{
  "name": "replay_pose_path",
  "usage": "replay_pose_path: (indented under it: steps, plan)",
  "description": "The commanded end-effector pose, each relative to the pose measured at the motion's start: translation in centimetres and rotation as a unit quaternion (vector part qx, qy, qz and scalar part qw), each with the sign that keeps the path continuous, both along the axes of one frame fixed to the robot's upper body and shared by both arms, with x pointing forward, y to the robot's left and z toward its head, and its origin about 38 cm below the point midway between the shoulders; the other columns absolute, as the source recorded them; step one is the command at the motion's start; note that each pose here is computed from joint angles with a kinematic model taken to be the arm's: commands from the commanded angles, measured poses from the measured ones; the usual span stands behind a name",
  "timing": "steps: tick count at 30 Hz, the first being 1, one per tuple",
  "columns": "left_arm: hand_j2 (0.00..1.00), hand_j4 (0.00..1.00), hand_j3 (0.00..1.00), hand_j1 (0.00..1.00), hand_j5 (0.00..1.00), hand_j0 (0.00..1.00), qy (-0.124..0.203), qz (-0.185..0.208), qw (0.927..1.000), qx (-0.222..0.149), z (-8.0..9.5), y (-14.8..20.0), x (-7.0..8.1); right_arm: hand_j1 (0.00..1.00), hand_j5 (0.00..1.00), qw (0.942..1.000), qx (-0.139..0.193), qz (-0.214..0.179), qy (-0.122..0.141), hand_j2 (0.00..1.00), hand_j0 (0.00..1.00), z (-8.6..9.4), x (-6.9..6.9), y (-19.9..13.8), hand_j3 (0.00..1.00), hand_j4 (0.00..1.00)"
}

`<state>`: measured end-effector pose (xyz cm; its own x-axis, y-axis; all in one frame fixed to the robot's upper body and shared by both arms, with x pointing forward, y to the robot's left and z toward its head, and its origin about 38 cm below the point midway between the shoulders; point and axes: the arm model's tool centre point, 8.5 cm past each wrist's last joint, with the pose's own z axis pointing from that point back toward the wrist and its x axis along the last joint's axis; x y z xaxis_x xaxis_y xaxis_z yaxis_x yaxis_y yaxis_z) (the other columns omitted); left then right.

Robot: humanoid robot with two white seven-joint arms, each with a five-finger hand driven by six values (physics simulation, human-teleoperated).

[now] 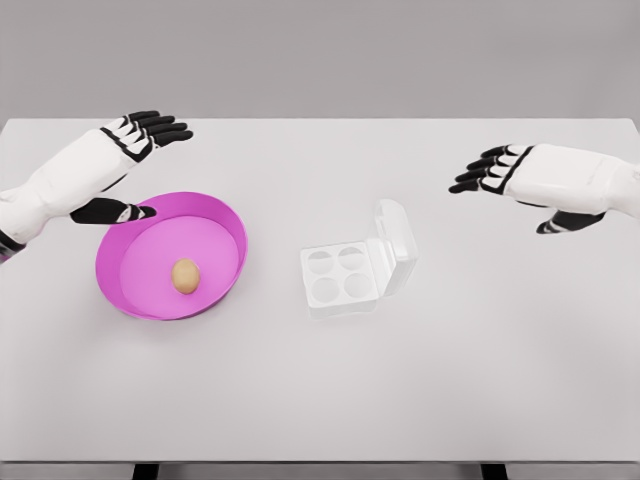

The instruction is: Pack egg into the box and close the box lid

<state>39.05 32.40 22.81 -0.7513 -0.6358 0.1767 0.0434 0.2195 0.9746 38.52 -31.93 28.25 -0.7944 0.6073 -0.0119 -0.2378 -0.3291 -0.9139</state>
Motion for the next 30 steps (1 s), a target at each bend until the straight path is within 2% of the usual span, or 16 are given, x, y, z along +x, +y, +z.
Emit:
replay_pose_path:
  steps: [1,4,7,9,10,12,13,14,15,18,19,23,25,26,27,30]
  plan:
    - [1.0,1.0,1.0,1.0,1.0,1.0,0.0,0.001,1.0,0.0,0.2,0.2,0.0,1.0,1.0,0.9999,0.013,0.0,0.009,1.0,1.0,-0.1,0.0,0.1,1.0,1.0]
    - [1.0,1.0,1.0,1.0,1.0,1.0,0.001,0.003,1.0,0.009,0.3,0.7,-0.1,1.0,1.0,0.9999,-0.002,0.011,0.005,1.0,1.0,0.8,-0.6,-0.9,1.0,1.0]
    - [0.99,0.99,0.99,0.99,0.99,0.99,0.011,0.0,0.9999,0.012,-0.4,0.4,-0.2,1.0,1.0,0.9955,-0.087,-0.037,0.001,1.0,1.0,3.5,-2.1,-6.1,1.0,1.0]
    - [0.97,0.97,0.97,0.97,0.97,0.97,0.033,0.001,0.9993,0.018,-1.5,1.1,-1.0,1.0,1.0,0.9907,-0.126,-0.039,0.033,1.0,1.0,2.6,-3.5,-8.0,1.0,1.0]
    - [0.97,0.97,0.97,0.97,0.97,0.97,0.035,0.003,0.9991,0.022,-1.4,1.4,-1.0,1.0,1.0,0.9913,-0.123,-0.038,0.026,1.0,1.0,3.1,-3.5,-7.9,1.0,1.0]
    - [0.91,0.91,0.91,0.91,0.91,0.91,0.057,0.001,0.9981,0.022,-1.7,2.1,-1.5,1.0,1.0,0.9968,-0.07,-0.034,-0.017,1.0,1.0,6.0,-2.9,-7.1,1.0,1.0]
    - [0.91,0.91,0.91,0.91,0.91,0.91,0.069,0.001,0.9975,0.014,-2.1,2.3,-1.9,1.0,1.0,0.9995,-0.009,-0.018,-0.023,1.0,1.0,5.3,-2.0,-5.2,1.0,1.0]
    - [0.91,0.91,0.91,0.91,0.91,0.91,0.08,-0.003,0.9968,0.0,-2.4,2.2,-2.0,1.0,1.0,0.9966,0.074,0.01,-0.036,1.0,1.0,4.0,-1.0,-1.9,1.0,1.0]
    - [0.9,0.9,0.9,0.9,0.9,0.9,0.112,-0.019,0.9933,-0.023,-3.7,1.2,-2.5,1.0,1.0,0.9935,0.111,0.0,-0.026,1.0,1.0,2.0,-1.4,-1.9,1.0,1.0]
    - [0.9,0.9,0.9,0.9,0.9,0.9,0.166,-0.038,0.9842,-0.047,-4.9,0.7,-3.2,1.0,1.0,0.993,0.118,-0.006,-0.007,1.0,1.0,0.1,-2.1,-2.4,1.0,1.0]
    - [0.91,0.91,0.91,0.91,0.91,0.91,0.213,-0.059,0.974,-0.049,-5.6,0.3,-3.6,1.0,1.0,0.9931,0.116,-0.006,0.017,1.0,1.0,-1.7,-2.9,-2.6,1.0,1.0]
    - [0.91,0.91,0.91,0.91,0.91,0.91,0.275,-0.102,0.956,-0.001,-6.5,-0.1,-4.4,1.0,1.0,0.9917,0.126,-0.024,0.015,1.0,1.0,-2.0,-3.3,-3.5,1.0,1.0]
    - [0.94,0.94,0.94,0.94,0.94,0.94,0.297,-0.118,0.9466,0.04,-6.7,0.0,-4.6,1.0,1.0,0.9865,0.159,-0.037,-0.011,1.0,1.0,-2.0,-3.5,-3.9,1.0,1.0]
    - [0.99,0.99,0.99,0.99,0.99,0.99,0.299,-0.121,0.9451,0.051,-6.6,0.1,-4.5,1.0,1.0,0.9846,0.17,-0.041,-0.01,1.0,1.0,-2.7,-3.6,-3.7,1.0,1.0]
    - [1.0,1.0,1.0,1.0,1.0,1.0,0.291,-0.117,0.948,0.05,-6.0,0.3,-4.2,1.0,1.0,0.9841,0.171,-0.046,0.004,1.0,1.0,-3.7,-4.1,-3.8,1.0,1.0]
    - [1.0,1.0,1.0,1.0,1.0,1.0,0.267,-0.101,0.9575,0.043,-4.3,1.3,-3.5,1.0,1.0,0.9863,0.149,-0.071,0.007,1.0,1.0,-4.4,-4.8,-5.5,1.0,1.0]
